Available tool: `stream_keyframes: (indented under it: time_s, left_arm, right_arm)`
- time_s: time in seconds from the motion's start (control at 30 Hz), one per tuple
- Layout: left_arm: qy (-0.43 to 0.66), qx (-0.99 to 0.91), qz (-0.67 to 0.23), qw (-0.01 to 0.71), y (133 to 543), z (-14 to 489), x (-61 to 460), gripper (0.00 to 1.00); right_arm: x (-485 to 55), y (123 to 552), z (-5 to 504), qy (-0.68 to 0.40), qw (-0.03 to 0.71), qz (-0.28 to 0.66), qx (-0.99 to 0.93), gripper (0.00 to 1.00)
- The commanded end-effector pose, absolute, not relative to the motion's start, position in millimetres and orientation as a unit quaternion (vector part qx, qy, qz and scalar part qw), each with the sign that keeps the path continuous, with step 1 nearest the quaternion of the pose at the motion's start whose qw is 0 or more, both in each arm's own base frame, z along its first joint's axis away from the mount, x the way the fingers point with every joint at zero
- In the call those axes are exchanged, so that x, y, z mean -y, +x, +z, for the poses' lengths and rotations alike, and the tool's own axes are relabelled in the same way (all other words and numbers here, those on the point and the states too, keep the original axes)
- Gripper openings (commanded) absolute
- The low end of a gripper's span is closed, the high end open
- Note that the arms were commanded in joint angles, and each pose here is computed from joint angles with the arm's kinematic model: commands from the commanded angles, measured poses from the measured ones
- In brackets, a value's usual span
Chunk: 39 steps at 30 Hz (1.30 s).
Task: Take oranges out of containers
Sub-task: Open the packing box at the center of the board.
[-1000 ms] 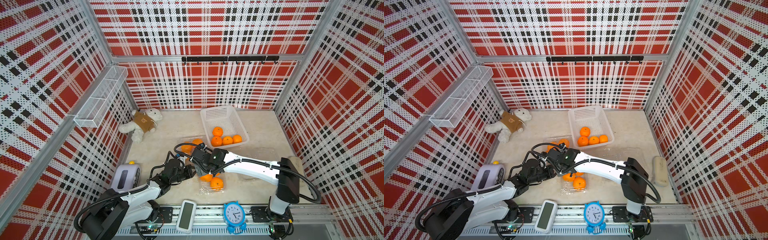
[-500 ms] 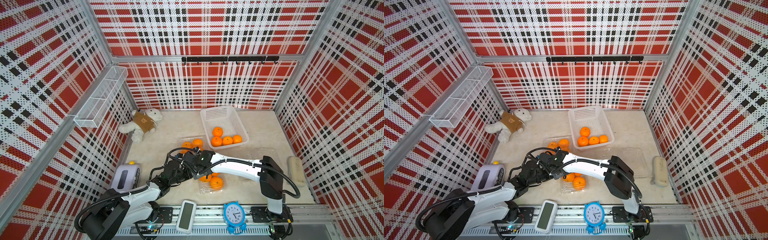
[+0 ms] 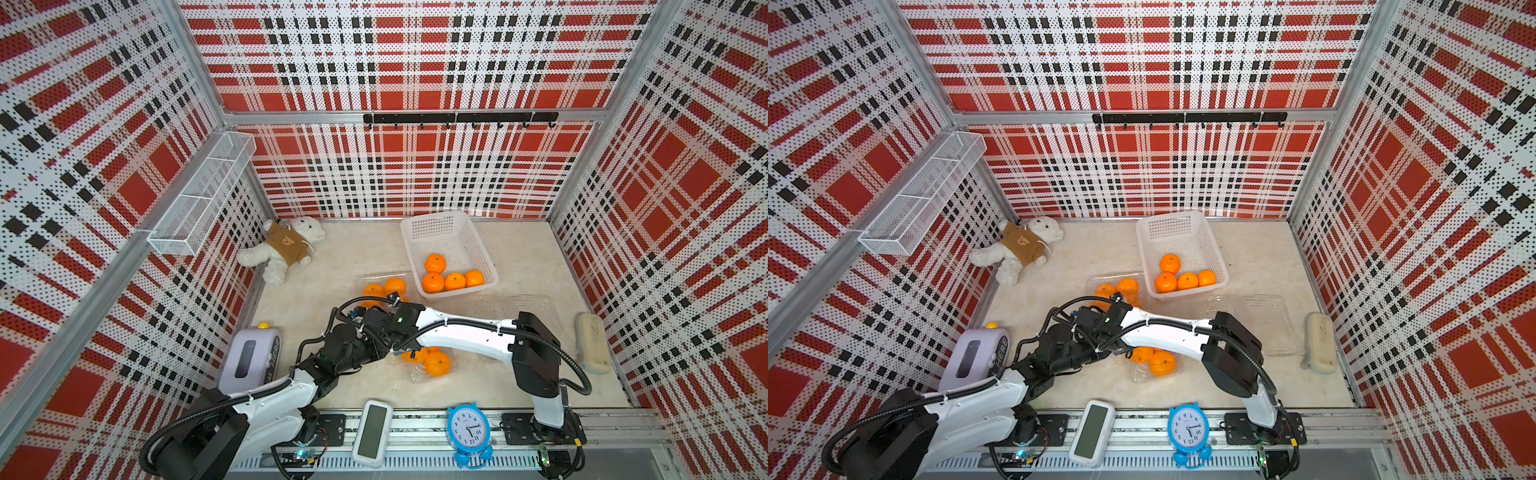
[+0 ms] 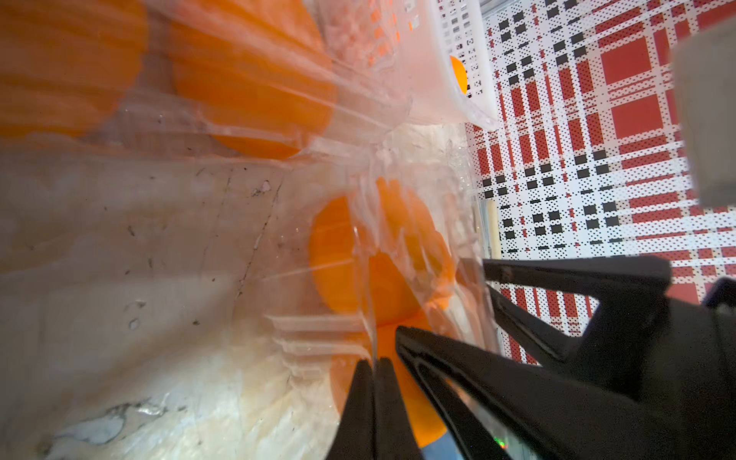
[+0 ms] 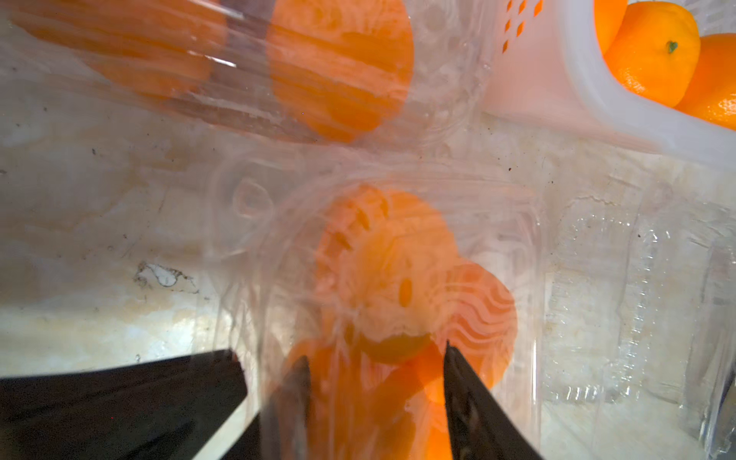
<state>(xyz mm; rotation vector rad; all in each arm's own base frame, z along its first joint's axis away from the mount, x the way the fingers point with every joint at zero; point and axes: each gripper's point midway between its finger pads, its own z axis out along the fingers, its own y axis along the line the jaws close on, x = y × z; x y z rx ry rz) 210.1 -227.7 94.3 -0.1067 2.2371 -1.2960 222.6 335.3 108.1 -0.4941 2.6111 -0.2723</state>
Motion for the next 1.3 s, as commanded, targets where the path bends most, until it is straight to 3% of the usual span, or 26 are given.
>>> stream_keyframes:
  time_s: [0.0, 0.27, 0.6, 0.7, 0.83, 1.0, 1.1, 1.17, 1.27]
  left_arm:
    - [-0.028, -0.833, -0.471, 0.288, 212, 94, 227, 0.0]
    - [-0.028, -0.867, -0.417, 0.27, 211, 55, 218, 0.0]
    - [-0.018, -0.87, -0.424, 0.25, 211, 48, 227, 0.0]
    - [-0.015, -0.867, -0.431, 0.25, 210, 53, 229, 0.0]
    - [-0.011, -0.87, -0.421, 0.256, 209, 59, 225, 0.0]
    - [-0.003, -0.878, -0.393, 0.273, 205, 68, 212, 0.0]
    - [-0.005, -0.884, -0.371, 0.283, 203, 71, 201, 0.13]
    - [-0.008, -0.887, -0.362, 0.286, 200, 73, 195, 0.35]
    - [-0.013, -0.888, -0.351, 0.295, 196, 80, 185, 0.54]
  right_arm:
    - [-320, 230, 130, -0.171, 0.257, -0.112, -0.944, 0.45]
    - [-287, 237, 155, -0.187, 0.269, -0.188, -0.926, 0.43]
    - [-249, 246, 181, -0.169, 0.274, -0.227, -0.919, 0.45]
    - [-227, 247, 189, -0.156, 0.267, -0.241, -0.92, 0.54]
    - [-189, 243, 202, -0.127, 0.26, -0.246, -0.925, 0.77]
    - [-158, 234, 221, -0.092, 0.275, -0.224, -0.93, 0.9]
    - [-154, 228, 232, -0.072, 0.289, -0.19, -0.936, 0.91]
    - [-162, 225, 237, -0.066, 0.295, -0.149, -0.942, 0.92]
    - [-200, 220, 234, -0.082, 0.3, -0.051, -0.949, 0.93]
